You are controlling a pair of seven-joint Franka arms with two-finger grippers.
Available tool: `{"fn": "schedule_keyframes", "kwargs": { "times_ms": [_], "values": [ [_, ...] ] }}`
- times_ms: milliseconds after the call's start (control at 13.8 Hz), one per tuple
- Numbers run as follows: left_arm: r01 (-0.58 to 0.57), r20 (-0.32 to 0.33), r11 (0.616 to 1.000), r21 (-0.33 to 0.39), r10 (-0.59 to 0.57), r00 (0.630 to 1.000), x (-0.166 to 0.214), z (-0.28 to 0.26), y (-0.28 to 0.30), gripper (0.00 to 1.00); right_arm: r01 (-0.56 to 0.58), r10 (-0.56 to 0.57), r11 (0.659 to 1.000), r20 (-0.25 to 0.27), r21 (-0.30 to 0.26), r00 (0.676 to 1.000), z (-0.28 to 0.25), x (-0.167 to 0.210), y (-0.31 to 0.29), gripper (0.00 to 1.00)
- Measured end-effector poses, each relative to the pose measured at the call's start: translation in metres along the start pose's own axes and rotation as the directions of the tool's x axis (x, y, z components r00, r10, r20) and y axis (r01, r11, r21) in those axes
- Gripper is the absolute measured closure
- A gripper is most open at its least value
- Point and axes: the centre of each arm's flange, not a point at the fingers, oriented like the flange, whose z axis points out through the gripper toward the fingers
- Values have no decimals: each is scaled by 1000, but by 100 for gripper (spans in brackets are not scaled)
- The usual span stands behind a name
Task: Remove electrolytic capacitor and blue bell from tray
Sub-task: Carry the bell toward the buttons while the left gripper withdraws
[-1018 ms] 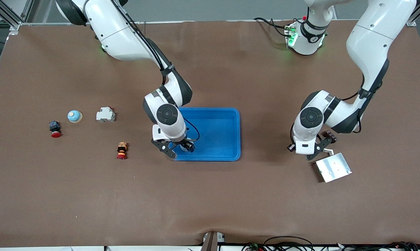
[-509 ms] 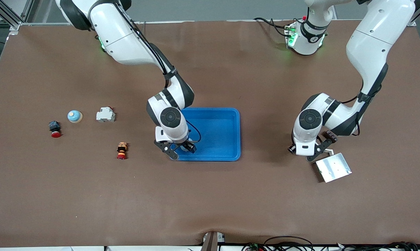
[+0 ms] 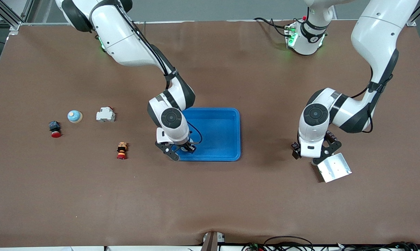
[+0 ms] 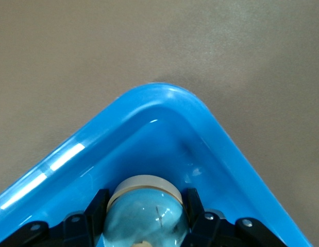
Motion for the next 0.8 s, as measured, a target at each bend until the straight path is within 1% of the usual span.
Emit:
{"fn": "schedule_keyframes", "kwargs": {
  "times_ms": [73,145,218,364,436,509,582,655,800],
  "values": [
    [-15,-2,1000,2,15,1000,7,-12,3,0,-2,2,1000,2,6,1000,-2,0,-2,34],
    [-24,9,1000,2,24,1000,15,-23,4,0,-5,5,1000,10,14,1000,-6,-3,-5,34],
    [-47,39,999,5,46,998,26,-36,3,0,-8,7,1000,24,21,1000,-11,-9,-9,34],
    [-112,121,994,7,110,986,52,-73,-6,0,-5,4,1000,50,22,999,-30,-22,-20,34],
    [-147,142,989,5,145,979,66,-95,-14,0,-3,2,1000,58,20,998,-45,-24,-23,34],
    [-177,138,984,-2,175,975,78,-116,-21,0,-3,2,1000,60,21,998,-60,-23,-25,34],
    [-198,121,980,-12,198,973,87,-136,-28,0,0,-2,1000,57,24,998,-73,-17,-25,34],
    [-212,101,977,-21,213,972,92,-153,-34,0,16,-17,1000,54,23,998,-83,-6,-22,34],
    [-226,65,974,-31,227,972,100,-180,-48,0,71,-70,997,65,-9,995,-94,30,-5,34]
  ]
}}
